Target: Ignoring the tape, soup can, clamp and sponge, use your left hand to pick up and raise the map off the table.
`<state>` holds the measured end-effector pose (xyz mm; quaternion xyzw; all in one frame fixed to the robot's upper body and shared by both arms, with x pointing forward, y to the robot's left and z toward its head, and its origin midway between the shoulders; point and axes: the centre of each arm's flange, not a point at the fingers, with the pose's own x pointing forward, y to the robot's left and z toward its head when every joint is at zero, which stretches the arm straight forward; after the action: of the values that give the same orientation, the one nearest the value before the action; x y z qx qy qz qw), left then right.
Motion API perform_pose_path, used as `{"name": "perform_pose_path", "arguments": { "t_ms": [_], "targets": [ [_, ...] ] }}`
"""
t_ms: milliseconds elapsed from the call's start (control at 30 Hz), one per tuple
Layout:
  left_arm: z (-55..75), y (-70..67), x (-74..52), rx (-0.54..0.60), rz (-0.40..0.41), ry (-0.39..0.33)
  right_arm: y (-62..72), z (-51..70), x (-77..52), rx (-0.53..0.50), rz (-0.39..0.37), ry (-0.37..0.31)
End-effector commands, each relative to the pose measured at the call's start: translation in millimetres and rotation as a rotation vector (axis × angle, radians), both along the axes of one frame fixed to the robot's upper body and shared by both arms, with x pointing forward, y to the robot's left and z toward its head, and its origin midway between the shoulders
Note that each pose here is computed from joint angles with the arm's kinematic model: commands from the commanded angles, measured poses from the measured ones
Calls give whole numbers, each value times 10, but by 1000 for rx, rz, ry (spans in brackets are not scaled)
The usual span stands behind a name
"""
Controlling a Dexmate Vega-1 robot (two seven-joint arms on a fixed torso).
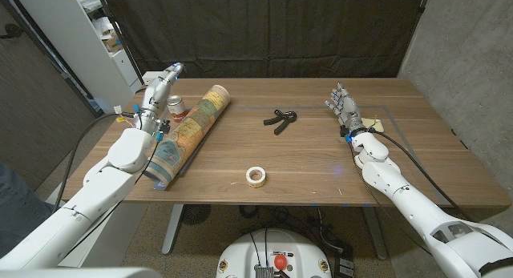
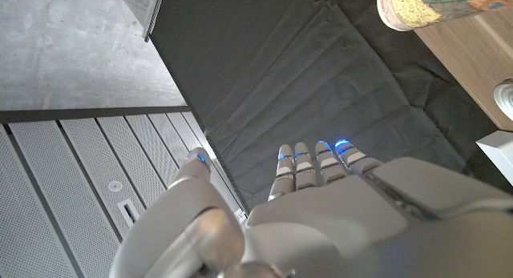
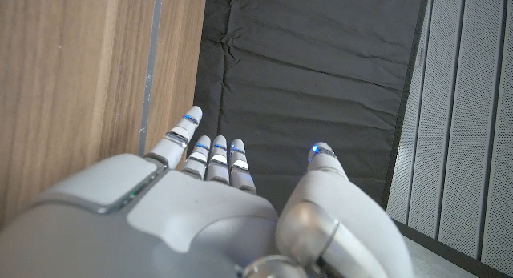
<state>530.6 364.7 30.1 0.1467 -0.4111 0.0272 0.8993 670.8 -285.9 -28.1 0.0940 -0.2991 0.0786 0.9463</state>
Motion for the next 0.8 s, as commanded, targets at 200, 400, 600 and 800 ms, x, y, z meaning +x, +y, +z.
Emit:
{"name": "perform_pose_path", "arguments": {
  "t_ms": [200,400,600,800],
  "targets": [
    [-25,124,-19,55,51,37,8,13,0,-8,-8,4],
    [-14,167,-1,83,65,49,23,14,0,-11,-12,11],
    [-17,212,33,92,70,57,51,19,13,-15,-16,16],
    [-20,246,37,104,83,60,82,32,32,-19,-18,15]
  ]
}}
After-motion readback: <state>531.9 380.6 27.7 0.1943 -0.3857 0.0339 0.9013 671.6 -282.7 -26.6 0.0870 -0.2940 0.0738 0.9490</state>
